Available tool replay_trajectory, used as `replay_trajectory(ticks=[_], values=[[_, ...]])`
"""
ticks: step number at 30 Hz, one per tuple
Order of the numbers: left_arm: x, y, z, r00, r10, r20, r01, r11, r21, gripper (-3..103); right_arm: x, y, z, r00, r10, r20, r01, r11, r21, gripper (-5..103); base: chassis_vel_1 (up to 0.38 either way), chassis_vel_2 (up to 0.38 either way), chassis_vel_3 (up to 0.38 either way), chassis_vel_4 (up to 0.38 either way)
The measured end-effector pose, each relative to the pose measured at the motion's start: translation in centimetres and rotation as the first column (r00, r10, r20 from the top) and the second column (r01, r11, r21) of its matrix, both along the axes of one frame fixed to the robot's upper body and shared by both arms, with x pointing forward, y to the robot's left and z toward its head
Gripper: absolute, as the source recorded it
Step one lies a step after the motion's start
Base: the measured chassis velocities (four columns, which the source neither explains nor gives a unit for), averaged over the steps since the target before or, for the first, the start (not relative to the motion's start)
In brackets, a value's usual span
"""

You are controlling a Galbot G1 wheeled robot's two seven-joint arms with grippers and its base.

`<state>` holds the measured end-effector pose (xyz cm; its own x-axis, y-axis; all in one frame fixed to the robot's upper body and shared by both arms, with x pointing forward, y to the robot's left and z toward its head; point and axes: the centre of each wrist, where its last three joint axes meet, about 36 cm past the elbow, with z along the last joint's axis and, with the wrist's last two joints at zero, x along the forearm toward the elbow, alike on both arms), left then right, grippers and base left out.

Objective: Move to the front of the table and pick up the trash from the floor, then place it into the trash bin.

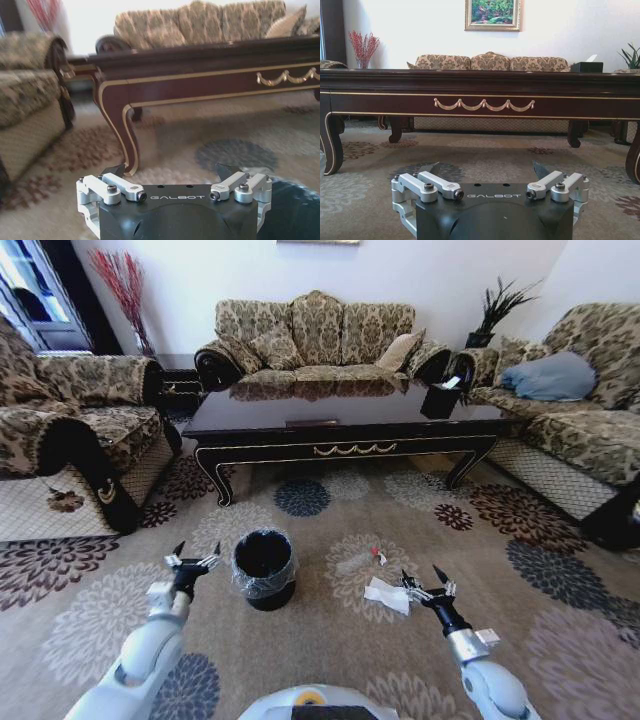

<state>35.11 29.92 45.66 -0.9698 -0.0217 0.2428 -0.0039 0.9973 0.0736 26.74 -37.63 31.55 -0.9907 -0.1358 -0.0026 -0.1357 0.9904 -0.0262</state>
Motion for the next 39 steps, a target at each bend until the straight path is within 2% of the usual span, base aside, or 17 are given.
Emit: replay_trajectory(ticks=[2, 4, 5, 7, 9, 12, 25, 28, 29, 33, 39], values=[[1.2, -0.1, 1.5, 0.996, 0.005, -0.088, -0.009, 0.999, -0.053, 100, -0.2, 0.0, -0.1, 1.000, -0.001, -0.001, 0.001, 1.000, -0.002, 100, 0.000, 0.000, 0.000, 0.000], [1.5, 0.2, 2.5, 0.982, 0.009, -0.190, -0.028, 0.995, -0.096, 100, 0.4, 0.0, 0.0, 1.000, 0.013, 0.003, -0.013, 1.000, -0.007, 100, 0.000, 0.000, 0.000, 0.000], [1.5, 0.2, 2.5, 0.982, 0.009, -0.190, -0.028, 0.995, -0.096, 100, 0.4, 0.0, 0.0, 1.000, 0.013, 0.003, -0.013, 1.000, -0.007, 100, 0.000, 0.000, 0.000, 0.000], [2.0, 0.6, 3.5, 0.958, 0.007, -0.287, -0.045, 0.991, -0.127, 100, 0.8, 0.2, -0.1, 1.000, 0.028, 0.002, -0.028, 1.000, -0.010, 100, 0.000, 0.000, 0.000, 0.000], [2.5, 1.0, 3.6, 0.943, 0.007, -0.331, -0.053, 0.990, -0.132, 100, 0.9, 0.4, -0.2, 0.999, 0.046, -0.002, -0.046, 0.999, -0.016, 100, 0.000, 0.000, 0.000, 0.000], [2.9, 1.3, 3.5, 0.936, 0.018, -0.351, -0.067, 0.989, -0.130, 100, 1.4, 0.7, -0.2, 0.998, 0.067, 0.000, -0.067, 0.998, -0.021, 100, 0.000, 0.000, 0.000, 0.000], [6.3, 0.9, 3.7, 0.914, -0.030, -0.404, -0.060, 0.976, -0.209, 100, 1.2, 0.7, 0.0, 0.996, 0.084, -0.007, -0.084, 0.996, -0.030, 100, 0.000, 0.000, 0.000, 0.000], [8.1, 0.7, 3.9, 0.895, -0.031, -0.445, -0.082, 0.969, -0.232, 100, 1.1, 0.7, 0.0, 0.996, 0.084, -0.010, -0.084, 0.996, -0.033, 100, 0.000, 0.000, 0.000, 0.000], [8.1, 0.7, 3.9, 0.895, -0.031, -0.445, -0.082, 0.969, -0.232, 100, 1.1, 0.7, 0.0, 0.996, 0.084, -0.010, -0.084, 0.996, -0.033, 100, 0.000, 0.000, 0.000, 0.000], [10.3, -0.2, 2.6, 0.864, -0.046, -0.501, -0.072, 0.974, -0.214, 100, 1.0, 0.9, 0.0, 0.997, 0.076, -0.009, -0.077, 0.997, -0.029, 100, 0.000, 0.000, 0.000, 0.000], [12.2, -1.6, 1.3, 0.843, -0.070, -0.533, -0.063, 0.971, -0.229, 103, 0.9, 0.6, -0.1, 0.997, 0.070, -0.015, -0.071, 0.997, -0.032, 100, 0.000, 0.000, 0.000, 0.000]])
